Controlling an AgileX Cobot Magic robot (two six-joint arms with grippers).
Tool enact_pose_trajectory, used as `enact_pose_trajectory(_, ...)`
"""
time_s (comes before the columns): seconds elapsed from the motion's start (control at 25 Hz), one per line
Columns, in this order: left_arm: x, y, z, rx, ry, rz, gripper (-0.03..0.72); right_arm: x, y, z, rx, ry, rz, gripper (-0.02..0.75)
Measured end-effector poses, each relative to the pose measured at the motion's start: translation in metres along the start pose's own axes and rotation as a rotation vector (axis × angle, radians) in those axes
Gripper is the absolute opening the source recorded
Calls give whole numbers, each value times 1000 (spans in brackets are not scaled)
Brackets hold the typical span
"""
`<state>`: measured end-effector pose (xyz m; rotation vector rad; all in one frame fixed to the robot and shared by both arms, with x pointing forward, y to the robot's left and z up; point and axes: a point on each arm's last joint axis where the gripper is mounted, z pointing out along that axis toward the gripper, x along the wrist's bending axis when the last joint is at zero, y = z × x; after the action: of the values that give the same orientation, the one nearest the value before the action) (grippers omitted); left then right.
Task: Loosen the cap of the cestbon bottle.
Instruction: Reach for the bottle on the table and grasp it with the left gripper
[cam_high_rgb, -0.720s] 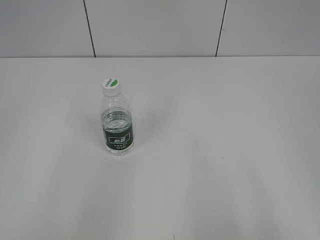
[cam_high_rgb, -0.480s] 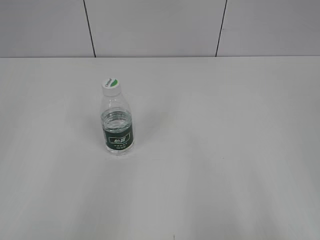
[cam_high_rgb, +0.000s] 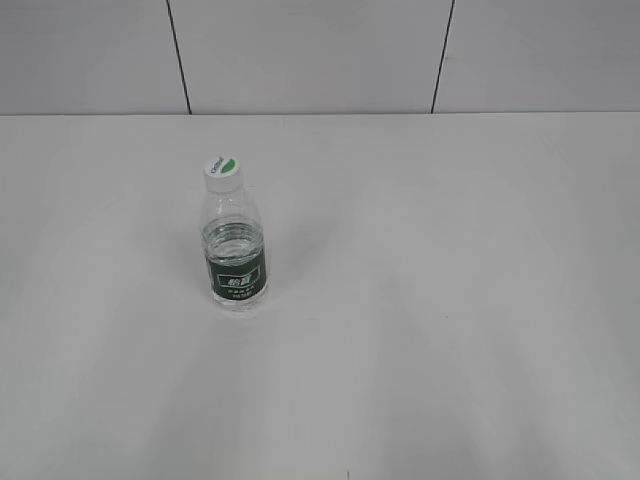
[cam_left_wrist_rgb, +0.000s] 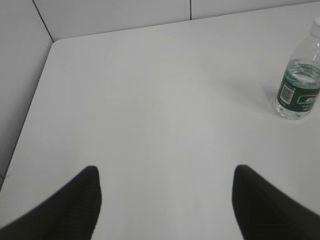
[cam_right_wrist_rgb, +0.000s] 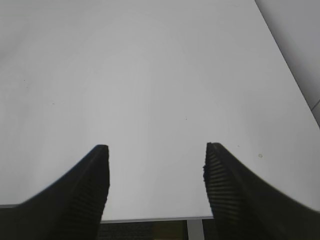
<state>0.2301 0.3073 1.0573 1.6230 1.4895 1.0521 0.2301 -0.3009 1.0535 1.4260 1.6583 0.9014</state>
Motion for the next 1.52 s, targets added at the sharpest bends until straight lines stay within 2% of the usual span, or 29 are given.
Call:
enact_pose_trajectory(0.24, 2, 3, -1, -30, 17, 8, 498, 0, 0, 0, 0, 0, 0, 461)
enact_pose_trajectory(0.4, 4, 26, -5, -229, 41, 19, 498, 0, 0, 0, 0, 0, 0, 461)
enact_pose_trajectory(0.56, 5, 56, 6, -380, 51, 37, 498, 0, 0, 0, 0, 0, 0, 461)
enact_pose_trajectory(0.8, 3, 95, 44, -469, 32, 54, 498, 0, 0, 0, 0, 0, 0, 461)
enact_pose_trajectory(1.04, -2, 109, 109, -367, -6, 57, 498, 0, 0, 0, 0, 0, 0, 461)
enact_pose_trajectory(1.2, -7, 99, 162, -288, -35, 67, 498, 0, 0, 0, 0, 0, 0, 461)
enact_pose_trajectory(1.52, -16, 77, 227, -204, -71, 64, 498, 0, 0, 0, 0, 0, 0, 461)
